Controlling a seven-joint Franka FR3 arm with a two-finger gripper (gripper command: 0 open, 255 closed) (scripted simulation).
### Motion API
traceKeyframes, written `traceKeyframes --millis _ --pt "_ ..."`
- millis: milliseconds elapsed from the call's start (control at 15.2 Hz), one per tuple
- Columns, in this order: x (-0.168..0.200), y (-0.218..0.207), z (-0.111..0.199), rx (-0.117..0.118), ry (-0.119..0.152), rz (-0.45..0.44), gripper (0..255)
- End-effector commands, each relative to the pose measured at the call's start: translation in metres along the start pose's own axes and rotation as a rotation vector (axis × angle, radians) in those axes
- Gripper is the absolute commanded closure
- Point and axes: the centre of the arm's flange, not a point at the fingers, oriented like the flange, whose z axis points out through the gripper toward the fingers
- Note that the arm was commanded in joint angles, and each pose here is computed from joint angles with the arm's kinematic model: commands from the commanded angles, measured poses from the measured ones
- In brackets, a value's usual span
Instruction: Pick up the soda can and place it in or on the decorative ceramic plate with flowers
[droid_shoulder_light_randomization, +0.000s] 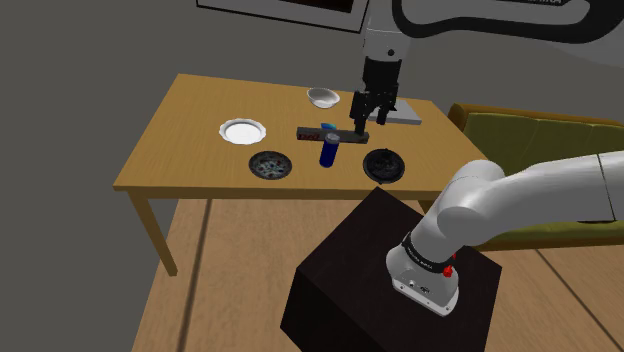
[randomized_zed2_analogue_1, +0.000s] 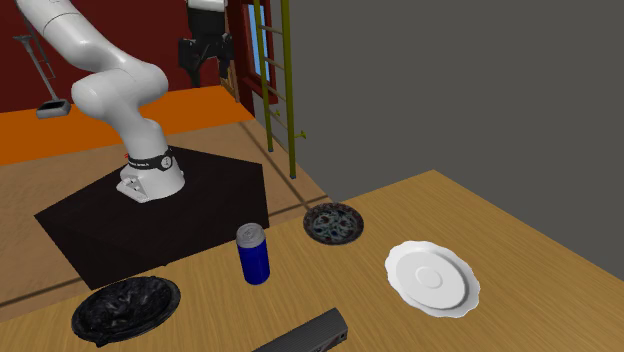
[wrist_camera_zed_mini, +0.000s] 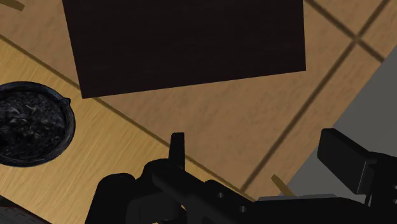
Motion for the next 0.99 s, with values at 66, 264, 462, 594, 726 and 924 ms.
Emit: traceKeyframes --millis 66,264,462,594,726,924 --pt "0.008 0.006 0.007 0.001 0.006 0.007 0" --pt "0.033 0.024 0.029 0.003 0.026 0.029 0" --pt "0.058 0.043 0.05 0.006 0.045 0.051 0" --pt "0.074 0.056 0.064 0.007 0.058 0.065 0" --pt "0.091 0.069 0.078 0.009 0.071 0.08 0" --pt "0.116 0.089 0.098 0.012 0.091 0.102 0"
